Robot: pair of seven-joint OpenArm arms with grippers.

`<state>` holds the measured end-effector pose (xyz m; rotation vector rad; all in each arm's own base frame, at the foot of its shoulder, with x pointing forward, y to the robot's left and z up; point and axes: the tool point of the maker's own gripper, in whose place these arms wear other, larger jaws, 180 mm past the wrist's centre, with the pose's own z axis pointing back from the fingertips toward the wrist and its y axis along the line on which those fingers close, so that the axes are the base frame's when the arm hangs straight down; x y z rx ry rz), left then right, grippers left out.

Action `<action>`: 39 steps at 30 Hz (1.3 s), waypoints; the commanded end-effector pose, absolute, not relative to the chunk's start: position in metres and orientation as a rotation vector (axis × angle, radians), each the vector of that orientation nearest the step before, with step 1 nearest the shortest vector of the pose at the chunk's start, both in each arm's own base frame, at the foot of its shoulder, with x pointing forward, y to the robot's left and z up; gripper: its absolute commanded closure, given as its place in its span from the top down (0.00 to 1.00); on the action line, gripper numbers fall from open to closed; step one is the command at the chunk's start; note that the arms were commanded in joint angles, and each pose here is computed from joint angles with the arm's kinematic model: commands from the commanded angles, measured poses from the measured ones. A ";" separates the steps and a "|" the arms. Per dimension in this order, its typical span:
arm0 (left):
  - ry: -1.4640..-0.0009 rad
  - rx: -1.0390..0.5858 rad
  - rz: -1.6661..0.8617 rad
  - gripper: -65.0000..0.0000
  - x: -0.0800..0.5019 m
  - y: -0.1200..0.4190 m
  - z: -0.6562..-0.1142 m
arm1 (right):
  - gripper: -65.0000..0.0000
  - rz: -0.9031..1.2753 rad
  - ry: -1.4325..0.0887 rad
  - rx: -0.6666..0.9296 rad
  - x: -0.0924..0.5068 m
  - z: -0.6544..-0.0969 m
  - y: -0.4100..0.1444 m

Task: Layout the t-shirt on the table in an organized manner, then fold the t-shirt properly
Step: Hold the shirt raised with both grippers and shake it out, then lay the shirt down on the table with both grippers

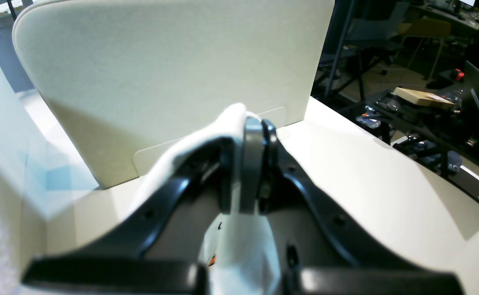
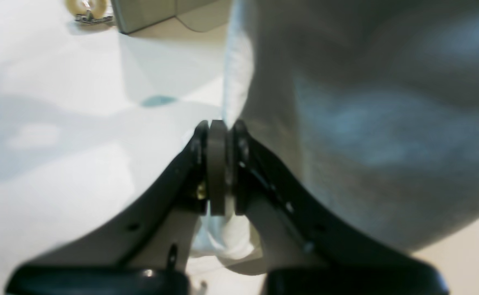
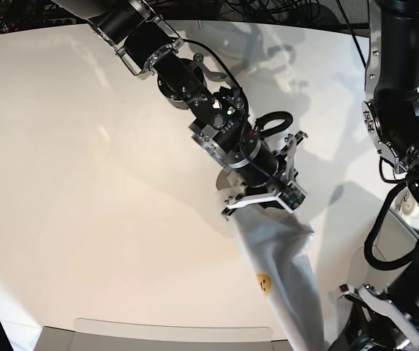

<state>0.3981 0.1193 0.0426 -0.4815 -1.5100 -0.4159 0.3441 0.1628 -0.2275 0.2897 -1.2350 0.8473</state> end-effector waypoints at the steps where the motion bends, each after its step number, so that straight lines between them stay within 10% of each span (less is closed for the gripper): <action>1: -1.593 -0.467 -0.394 0.00 0.394 0.131 0.066 | 0.00 0.847 -1.323 0.330 0.344 -0.197 0.174; 24: -1.906 -0.179 0.114 0.00 0.316 0.336 0.120 | 0.00 1.064 -1.891 0.535 0.278 -0.042 0.221; 33: -1.984 -0.288 -0.228 0.00 0.336 0.231 0.189 | 0.00 0.507 -1.993 0.571 0.299 -0.006 0.141; 39: -1.785 -0.492 -0.509 0.00 0.379 0.085 0.150 | 0.00 0.292 -1.851 0.341 0.336 -0.081 0.057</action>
